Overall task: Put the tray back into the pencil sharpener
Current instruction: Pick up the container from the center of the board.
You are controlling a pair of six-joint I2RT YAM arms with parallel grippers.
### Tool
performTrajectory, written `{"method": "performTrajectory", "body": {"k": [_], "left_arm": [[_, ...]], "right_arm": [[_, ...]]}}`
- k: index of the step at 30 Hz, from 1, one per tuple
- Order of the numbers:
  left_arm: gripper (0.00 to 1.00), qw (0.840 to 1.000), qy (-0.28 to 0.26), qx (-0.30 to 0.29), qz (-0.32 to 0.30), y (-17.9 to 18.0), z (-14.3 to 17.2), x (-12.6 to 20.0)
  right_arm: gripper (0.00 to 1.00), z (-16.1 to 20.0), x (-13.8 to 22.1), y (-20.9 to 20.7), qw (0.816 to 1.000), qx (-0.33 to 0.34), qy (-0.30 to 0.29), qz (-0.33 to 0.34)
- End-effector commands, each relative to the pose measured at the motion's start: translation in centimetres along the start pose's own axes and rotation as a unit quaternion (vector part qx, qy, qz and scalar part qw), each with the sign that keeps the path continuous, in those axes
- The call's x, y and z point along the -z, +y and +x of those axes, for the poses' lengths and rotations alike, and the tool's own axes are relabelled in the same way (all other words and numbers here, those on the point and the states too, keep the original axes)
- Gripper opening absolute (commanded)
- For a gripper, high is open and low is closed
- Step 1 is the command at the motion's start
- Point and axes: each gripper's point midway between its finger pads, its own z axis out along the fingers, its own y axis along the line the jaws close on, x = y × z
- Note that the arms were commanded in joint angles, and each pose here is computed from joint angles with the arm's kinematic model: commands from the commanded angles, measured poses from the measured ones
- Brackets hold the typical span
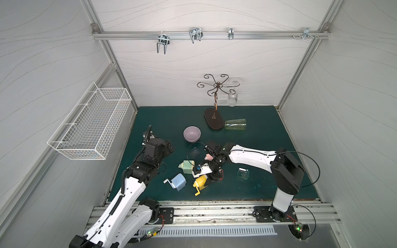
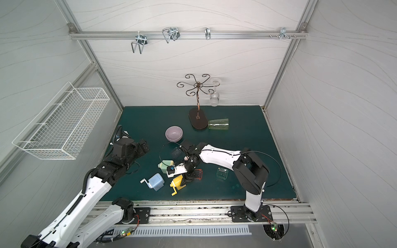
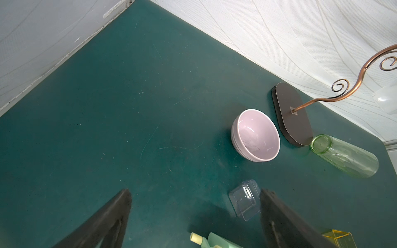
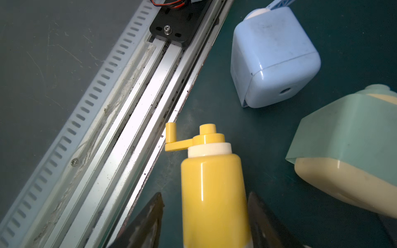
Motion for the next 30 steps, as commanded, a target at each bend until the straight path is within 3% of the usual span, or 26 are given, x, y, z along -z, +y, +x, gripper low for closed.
{"method": "performTrajectory", "body": {"k": [1,7,14,20,26,30], "left_arm": [[0.95,1.000,-0.012,0.000,-0.008,0.4,-0.4,0.3],[0.95,1.000,-0.012,0.002,-0.004,0.2,-0.4,0.3],[0.95,1.000,-0.007,-0.008,0.005,-0.2,-0.6,0.5],[0.95,1.000,-0.013,-0.011,0.008,-0.2,-0.9,0.8],[0.95,0.999,-0.023,-0.022,0.016,-0.8,-1.5,0.9],[0.94,0.997,-0.035,-0.052,0.049,-2.2,-2.3,1.2]], "right_arm": [[0.64,0.6,-1.0,1.1,1.000,0.000,0.019,-0.025],[0.68,1.7,-1.7,1.0,0.999,0.003,0.038,-0.023],[0.60,2.1,-2.4,0.7,0.999,-0.002,0.041,-0.020],[0.52,2.2,-2.7,0.8,0.999,-0.001,0.038,-0.022],[0.37,1.0,-2.1,1.1,0.999,0.002,0.018,-0.030],[0.30,-0.4,-0.9,1.2,1.000,0.004,0.006,-0.027]]}}
